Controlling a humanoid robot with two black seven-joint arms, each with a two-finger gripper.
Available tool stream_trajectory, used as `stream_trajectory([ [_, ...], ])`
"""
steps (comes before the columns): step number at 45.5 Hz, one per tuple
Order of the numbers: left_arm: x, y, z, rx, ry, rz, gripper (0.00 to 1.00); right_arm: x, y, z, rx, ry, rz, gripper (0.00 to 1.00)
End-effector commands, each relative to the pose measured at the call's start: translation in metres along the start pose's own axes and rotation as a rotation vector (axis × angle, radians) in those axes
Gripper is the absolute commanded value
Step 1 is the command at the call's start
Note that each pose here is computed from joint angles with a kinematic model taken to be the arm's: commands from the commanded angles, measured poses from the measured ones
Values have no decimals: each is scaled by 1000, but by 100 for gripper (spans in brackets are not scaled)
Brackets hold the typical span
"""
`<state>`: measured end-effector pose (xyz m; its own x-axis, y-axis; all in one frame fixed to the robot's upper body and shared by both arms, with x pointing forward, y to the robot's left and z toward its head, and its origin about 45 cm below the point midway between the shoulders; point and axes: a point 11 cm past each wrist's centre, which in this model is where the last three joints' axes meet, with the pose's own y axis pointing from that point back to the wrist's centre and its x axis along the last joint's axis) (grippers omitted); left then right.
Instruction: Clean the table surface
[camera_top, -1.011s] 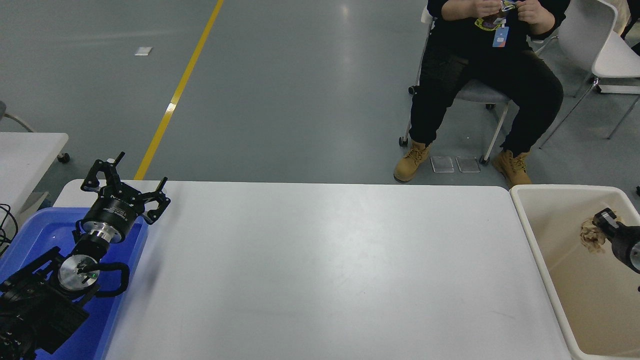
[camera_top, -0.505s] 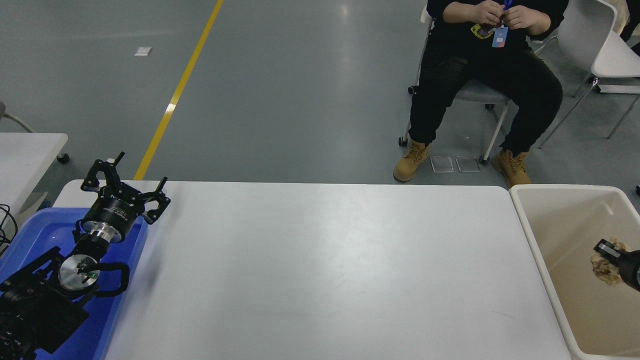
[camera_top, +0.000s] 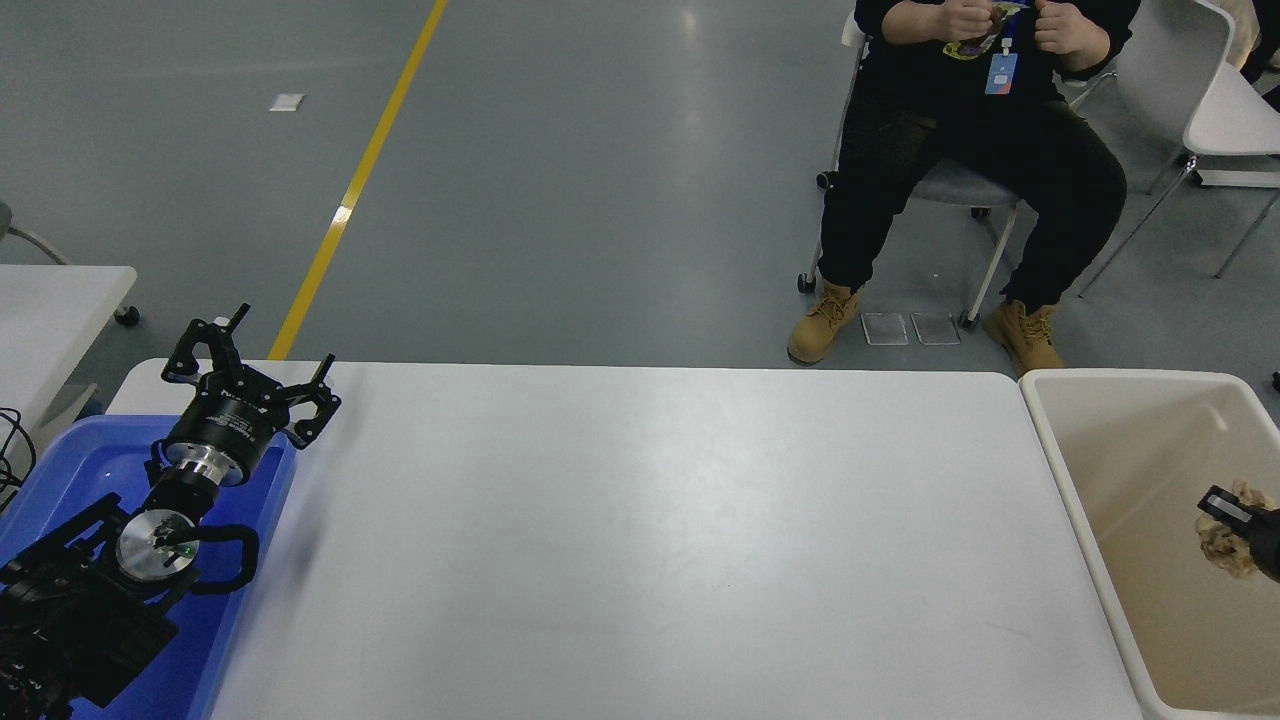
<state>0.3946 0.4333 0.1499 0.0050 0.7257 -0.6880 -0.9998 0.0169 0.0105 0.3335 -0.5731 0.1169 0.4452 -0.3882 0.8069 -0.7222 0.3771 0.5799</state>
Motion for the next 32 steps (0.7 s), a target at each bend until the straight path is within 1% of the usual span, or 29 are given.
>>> stream_trajectory([
  [1,0,0,0,0,0,-1,100,0,0,-2,6,7,26,96],
  [9,0,0,0,0,0,-1,100,-8,-1,-3,9,2,1,96],
  [16,0,0,0,0,1,0,100,-2,-1,-6,16,-39,19,97],
  [20,0,0,0,1,0,-1,100,8,-1,-8,22,-127,58,97],
  [32,0,0,0,1,0,-1,100,57,-1,-27,87,-486,224,97],
])
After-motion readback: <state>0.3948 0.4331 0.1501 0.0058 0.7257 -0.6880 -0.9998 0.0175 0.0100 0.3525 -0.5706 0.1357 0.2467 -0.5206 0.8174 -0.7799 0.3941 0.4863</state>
